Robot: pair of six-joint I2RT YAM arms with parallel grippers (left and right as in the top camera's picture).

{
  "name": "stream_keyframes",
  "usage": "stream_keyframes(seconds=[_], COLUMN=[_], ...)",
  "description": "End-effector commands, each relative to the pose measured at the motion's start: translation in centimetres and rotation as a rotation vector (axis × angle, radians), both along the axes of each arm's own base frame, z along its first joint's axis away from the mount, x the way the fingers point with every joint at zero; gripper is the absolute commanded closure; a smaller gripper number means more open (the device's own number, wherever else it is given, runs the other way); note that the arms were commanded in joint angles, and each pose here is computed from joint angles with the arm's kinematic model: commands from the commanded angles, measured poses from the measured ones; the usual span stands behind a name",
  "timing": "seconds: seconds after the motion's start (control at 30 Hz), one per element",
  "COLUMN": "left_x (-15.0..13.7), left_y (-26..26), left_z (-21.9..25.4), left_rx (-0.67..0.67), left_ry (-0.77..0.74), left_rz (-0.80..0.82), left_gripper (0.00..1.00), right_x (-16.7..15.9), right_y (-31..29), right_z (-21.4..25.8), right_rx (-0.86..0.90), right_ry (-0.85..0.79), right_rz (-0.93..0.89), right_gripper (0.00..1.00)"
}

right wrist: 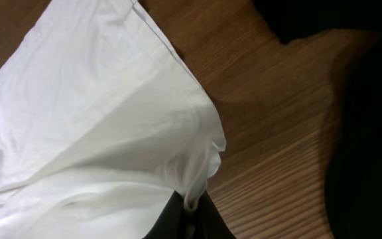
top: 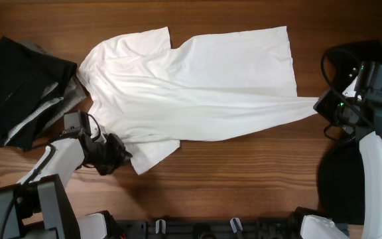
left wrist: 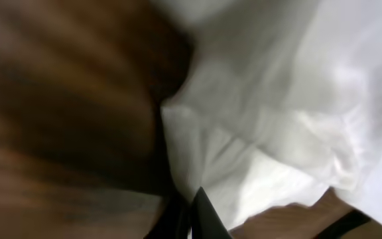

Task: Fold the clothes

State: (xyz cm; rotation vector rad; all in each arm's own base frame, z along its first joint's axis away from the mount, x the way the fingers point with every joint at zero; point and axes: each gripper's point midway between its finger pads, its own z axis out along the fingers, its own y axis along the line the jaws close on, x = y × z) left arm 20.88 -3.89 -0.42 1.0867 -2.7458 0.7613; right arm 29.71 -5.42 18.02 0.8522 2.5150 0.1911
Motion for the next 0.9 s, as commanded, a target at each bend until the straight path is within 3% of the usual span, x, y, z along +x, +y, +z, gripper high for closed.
stream_keyframes(seconds=[0.0,0.23,0.43,0.63,0.87], left_x=[1.8,3.5,0.1,-3.7,-7.1], left_y=[1.7,5.8,7.6,8.2,8.7], left_z=[4.1,17.1,24.5,27.2,26.3], left_rx=[0.007,0.148,0.363,0.490,0.552], left_ry=[-0.086,-0.355,-0.446,-0.418,-0.276], left_rz=[0.010,0.079,0.138,0.183,0.194], left_gripper=[0.96,0.96,0.96,0.96,0.96], right_x=[-0.5,-2.6,-5.3,-8.0,-11.0], right_y=[-0.4,-0.4,0.2,0.8,1.2], right_z=[1.4,5.0,5.9,6.4,4.4], right_rx=[-0.033,-0.078,-0.071,-0.052,-0.012], right_ry=[-0.022,-0.066,-0.038,0.007,0.181], right_rz=[-0.006,-0.008,-0.008,-0.031,-0.066], right_gripper=[0.96,0.95,0.94,0.94,0.91])
